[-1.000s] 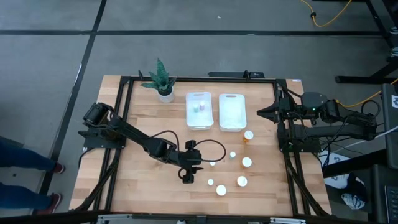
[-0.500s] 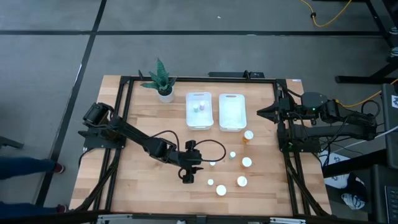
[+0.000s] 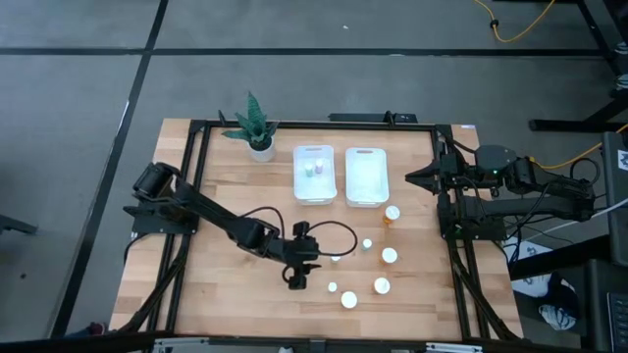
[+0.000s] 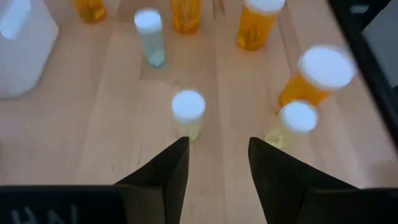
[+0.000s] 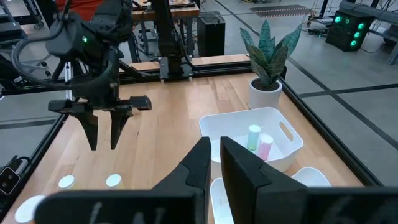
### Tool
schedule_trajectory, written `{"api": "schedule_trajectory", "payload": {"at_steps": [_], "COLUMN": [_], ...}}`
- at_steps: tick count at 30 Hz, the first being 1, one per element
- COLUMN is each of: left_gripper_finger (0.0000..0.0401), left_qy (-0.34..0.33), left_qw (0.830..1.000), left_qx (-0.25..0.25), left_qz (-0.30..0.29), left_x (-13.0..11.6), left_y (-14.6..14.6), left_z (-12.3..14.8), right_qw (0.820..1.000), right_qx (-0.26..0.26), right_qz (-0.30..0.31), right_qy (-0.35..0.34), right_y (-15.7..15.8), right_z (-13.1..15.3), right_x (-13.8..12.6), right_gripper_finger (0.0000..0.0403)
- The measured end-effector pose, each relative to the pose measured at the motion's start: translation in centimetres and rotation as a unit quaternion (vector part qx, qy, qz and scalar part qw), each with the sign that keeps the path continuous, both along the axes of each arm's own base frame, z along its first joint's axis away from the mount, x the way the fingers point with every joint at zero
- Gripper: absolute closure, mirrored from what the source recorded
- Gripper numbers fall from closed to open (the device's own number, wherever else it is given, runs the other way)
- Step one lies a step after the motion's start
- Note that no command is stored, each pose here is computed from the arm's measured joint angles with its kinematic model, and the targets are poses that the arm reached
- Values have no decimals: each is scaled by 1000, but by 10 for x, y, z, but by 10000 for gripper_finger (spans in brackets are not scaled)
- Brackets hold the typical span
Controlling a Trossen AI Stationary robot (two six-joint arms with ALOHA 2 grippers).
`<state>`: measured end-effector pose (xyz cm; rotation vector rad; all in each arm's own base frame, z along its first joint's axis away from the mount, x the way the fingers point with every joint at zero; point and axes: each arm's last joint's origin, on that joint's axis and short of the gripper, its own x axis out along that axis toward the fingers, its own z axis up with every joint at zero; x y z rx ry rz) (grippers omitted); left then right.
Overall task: Pick and place medicine bottles into bin by pill shape (circle, oval)
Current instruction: Put the top yellow pill bottle into the left white bin
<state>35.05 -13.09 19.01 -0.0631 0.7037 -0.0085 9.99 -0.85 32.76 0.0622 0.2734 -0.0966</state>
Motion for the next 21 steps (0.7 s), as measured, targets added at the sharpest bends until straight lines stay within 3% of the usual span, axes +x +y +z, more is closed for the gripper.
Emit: {"api": "schedule_trajectory", "payload": {"at_steps": [12, 21], "left_gripper_finger": [244, 220], "left_qy": [52, 45], "left_qw": [999, 999], "left_qx": [2, -13], "left_qz": [10, 2], "left_x": [13, 16], "left_y": [15, 16], "left_z": [-37, -38], "right_qw": [1000, 1000], "right_qx": [0, 0], "right_qz": [0, 0], "right_qy": [0, 2], "right_y": [0, 0], "right_z": [0, 0], "right_x": [0, 0], "right_gripper_finger": [363, 363]}}
